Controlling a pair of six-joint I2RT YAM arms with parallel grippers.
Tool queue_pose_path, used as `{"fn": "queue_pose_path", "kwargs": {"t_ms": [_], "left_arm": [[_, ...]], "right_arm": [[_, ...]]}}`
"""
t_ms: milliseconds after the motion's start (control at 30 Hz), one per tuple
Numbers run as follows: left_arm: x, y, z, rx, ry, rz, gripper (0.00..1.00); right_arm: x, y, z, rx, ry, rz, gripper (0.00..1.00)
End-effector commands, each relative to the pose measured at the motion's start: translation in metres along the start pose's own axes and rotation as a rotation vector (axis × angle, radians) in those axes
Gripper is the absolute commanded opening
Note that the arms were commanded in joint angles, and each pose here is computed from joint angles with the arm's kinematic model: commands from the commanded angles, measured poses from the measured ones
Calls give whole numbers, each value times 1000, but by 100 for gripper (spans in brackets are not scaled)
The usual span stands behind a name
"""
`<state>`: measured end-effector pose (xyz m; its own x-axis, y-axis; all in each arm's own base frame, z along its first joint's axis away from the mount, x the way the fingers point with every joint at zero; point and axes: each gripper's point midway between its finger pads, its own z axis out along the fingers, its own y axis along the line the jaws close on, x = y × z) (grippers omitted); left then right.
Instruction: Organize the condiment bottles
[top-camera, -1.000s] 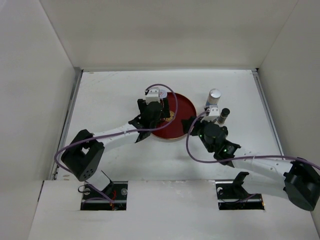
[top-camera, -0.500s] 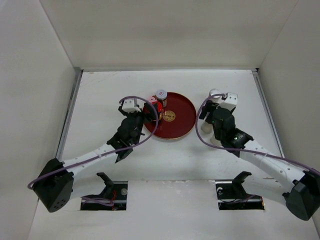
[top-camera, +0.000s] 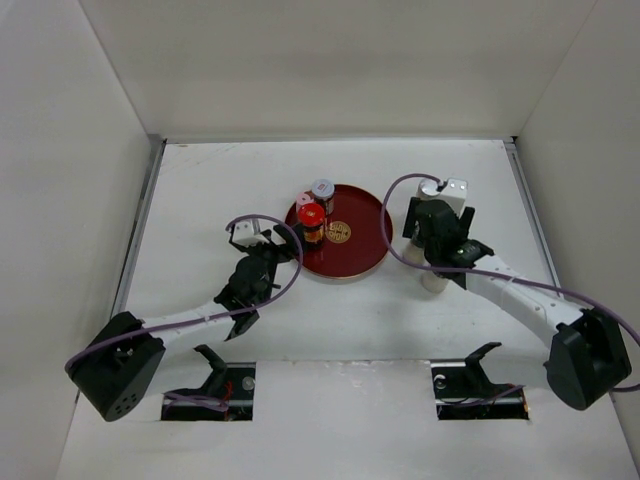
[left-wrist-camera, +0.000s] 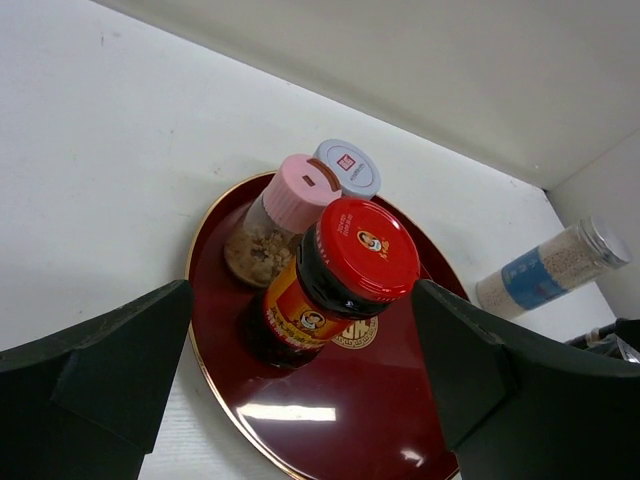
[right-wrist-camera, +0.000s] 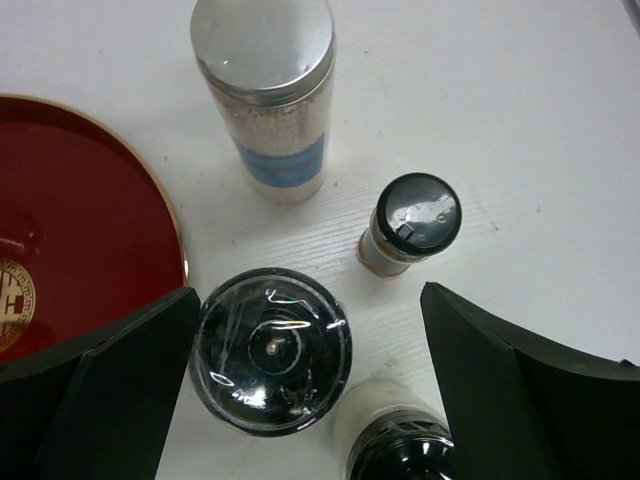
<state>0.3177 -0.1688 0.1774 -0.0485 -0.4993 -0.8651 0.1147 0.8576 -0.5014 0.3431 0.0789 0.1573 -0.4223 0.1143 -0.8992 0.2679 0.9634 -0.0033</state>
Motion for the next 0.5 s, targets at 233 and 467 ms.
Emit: {"fn": "queue_pose_path", "kwargs": {"t_ms": [233, 467], "left_arm": [[-9, -5, 4, 23, -46, -66, 93], [-9, -1, 5, 11, -47, -62, 93]], "right_arm": [[10, 37, 9, -120, 57, 26, 89], [-23, 38, 3, -94, -73, 66, 58]]}}
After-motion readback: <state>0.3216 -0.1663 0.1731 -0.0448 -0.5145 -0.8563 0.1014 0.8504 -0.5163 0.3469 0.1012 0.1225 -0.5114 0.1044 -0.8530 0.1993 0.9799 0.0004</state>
